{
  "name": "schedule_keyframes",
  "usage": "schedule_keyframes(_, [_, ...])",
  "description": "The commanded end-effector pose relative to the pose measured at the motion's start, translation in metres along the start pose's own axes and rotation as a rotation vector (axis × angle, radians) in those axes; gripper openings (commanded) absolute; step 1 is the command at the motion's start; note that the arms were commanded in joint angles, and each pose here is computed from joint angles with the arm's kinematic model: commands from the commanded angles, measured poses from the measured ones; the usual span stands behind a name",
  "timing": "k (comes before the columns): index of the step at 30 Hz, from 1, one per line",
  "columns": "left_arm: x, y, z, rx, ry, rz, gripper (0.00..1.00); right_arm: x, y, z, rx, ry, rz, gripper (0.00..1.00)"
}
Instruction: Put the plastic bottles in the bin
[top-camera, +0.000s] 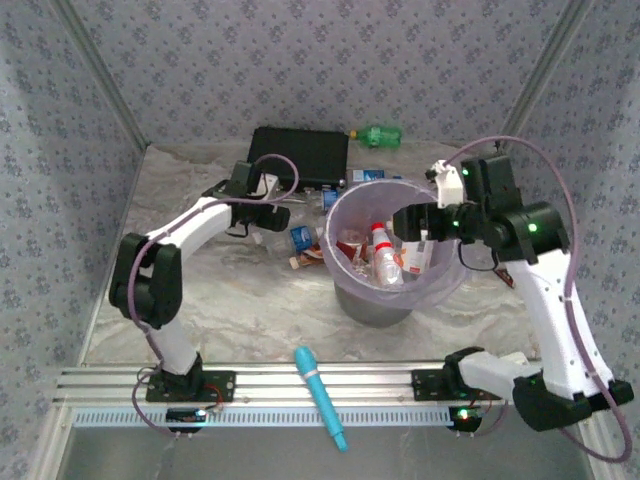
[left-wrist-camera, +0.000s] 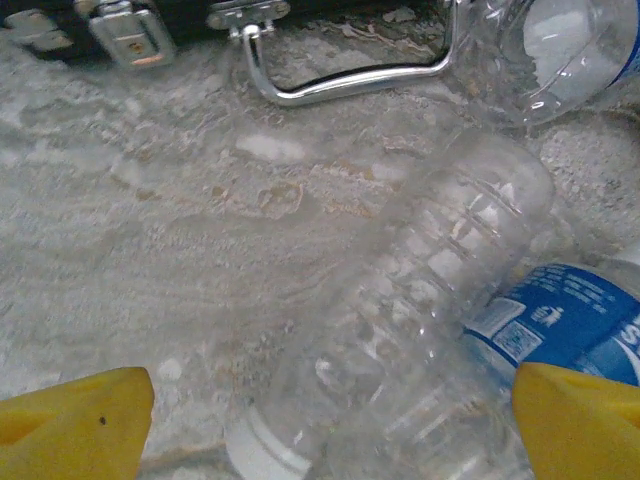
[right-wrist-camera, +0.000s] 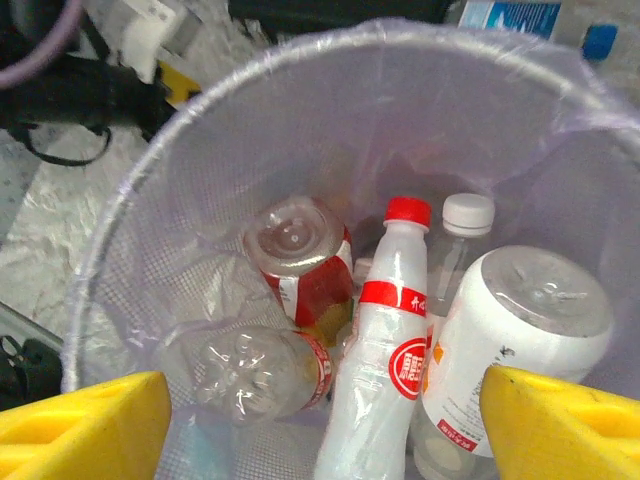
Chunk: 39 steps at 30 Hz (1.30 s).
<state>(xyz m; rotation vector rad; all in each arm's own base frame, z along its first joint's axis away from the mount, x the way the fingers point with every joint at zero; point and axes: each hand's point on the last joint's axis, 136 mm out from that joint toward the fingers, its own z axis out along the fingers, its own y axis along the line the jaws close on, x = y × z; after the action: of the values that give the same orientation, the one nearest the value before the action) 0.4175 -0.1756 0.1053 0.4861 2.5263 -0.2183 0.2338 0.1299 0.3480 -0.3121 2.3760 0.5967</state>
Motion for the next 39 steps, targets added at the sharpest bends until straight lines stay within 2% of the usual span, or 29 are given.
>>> schedule_keyframes(1, [-0.005, -0.008, 0.008, 0.067, 0.033, 0.101, 0.92, -0.002, -0.002, 0.001, -0.011, -0.021, 0.039, 0.82])
schedule_keyframes(13, [0.002, 0.002, 0.047, 0.050, 0.128, 0.130, 0.92, 0.003, -0.012, 0.001, 0.006, -0.013, 0.065, 0.82])
schedule_keyframes(24, [0.015, 0.032, 0.053, 0.026, 0.151, -0.013, 0.82, 0.001, -0.017, 0.003, 0.015, -0.019, 0.076, 0.82])
schedule_keyframes(29, [0.020, 0.034, 0.054, 0.028, 0.169, -0.039, 0.74, -0.001, -0.017, 0.006, 0.009, -0.022, 0.080, 0.81])
schedule_keyframes(34, [0.023, 0.040, 0.055, 0.011, 0.195, -0.075, 0.57, -0.004, -0.016, 0.004, 0.007, -0.029, 0.077, 0.81])
schedule_keyframes(39, [0.020, 0.044, 0.045, -0.008, 0.180, -0.099, 0.51, -0.004, -0.016, 0.002, 0.007, -0.033, 0.078, 0.81])
